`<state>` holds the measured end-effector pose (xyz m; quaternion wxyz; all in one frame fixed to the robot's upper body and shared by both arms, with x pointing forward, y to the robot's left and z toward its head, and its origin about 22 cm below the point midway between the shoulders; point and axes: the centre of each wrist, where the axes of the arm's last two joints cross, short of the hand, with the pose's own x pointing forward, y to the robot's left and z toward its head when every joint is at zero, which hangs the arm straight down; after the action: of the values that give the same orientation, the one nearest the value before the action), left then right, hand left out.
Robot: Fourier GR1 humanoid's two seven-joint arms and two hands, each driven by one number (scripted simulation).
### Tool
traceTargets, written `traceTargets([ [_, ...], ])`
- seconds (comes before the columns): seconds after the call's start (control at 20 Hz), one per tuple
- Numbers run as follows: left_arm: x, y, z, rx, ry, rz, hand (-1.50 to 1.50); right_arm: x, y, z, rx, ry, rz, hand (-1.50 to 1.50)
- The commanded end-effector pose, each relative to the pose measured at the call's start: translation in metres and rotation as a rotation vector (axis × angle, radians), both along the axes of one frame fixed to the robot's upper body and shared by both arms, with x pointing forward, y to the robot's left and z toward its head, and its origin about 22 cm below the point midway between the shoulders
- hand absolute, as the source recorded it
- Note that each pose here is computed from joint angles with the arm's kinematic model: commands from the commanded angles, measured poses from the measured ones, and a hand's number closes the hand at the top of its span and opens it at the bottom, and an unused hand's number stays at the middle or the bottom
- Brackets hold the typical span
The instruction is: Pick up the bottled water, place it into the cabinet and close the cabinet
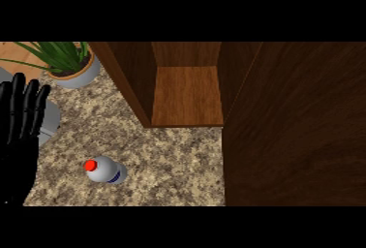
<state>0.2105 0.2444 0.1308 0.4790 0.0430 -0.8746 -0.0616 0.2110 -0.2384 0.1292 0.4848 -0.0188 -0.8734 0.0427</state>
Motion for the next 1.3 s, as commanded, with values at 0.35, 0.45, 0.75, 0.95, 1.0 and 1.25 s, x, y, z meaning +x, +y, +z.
traceTargets([
  [0.35, -0.039, -0.041, -0.051, -0.288, 0.417, -0.298, -1.50, -0.029, 0.016, -0.034, 0.225, 0.266, 0.131, -1.50],
  [0.45, -0.049, -0.039, -0.046, -0.321, 0.473, -0.301, -1.50, -0.043, 0.015, -0.031, 0.265, 0.297, 0.172, -1.50],
  [0.75, -0.096, -0.016, -0.018, -0.331, 0.504, -0.315, -1.50, -0.078, 0.008, -0.011, 0.289, 0.338, 0.196, -1.50],
  [0.95, -0.109, -0.008, -0.022, -0.293, 0.513, -0.291, -1.50, -0.065, 0.006, -0.039, 0.291, 0.316, 0.173, -1.50],
  [1.0, -0.106, -0.008, -0.025, -0.306, 0.496, -0.303, -1.50, -0.077, -0.007, -0.025, 0.299, 0.320, 0.177, -1.50],
  [1.25, -0.103, 0.008, -0.054, -0.304, 0.501, -0.290, -1.50, -0.092, 0.025, -0.040, 0.279, 0.348, 0.185, -1.50],
])
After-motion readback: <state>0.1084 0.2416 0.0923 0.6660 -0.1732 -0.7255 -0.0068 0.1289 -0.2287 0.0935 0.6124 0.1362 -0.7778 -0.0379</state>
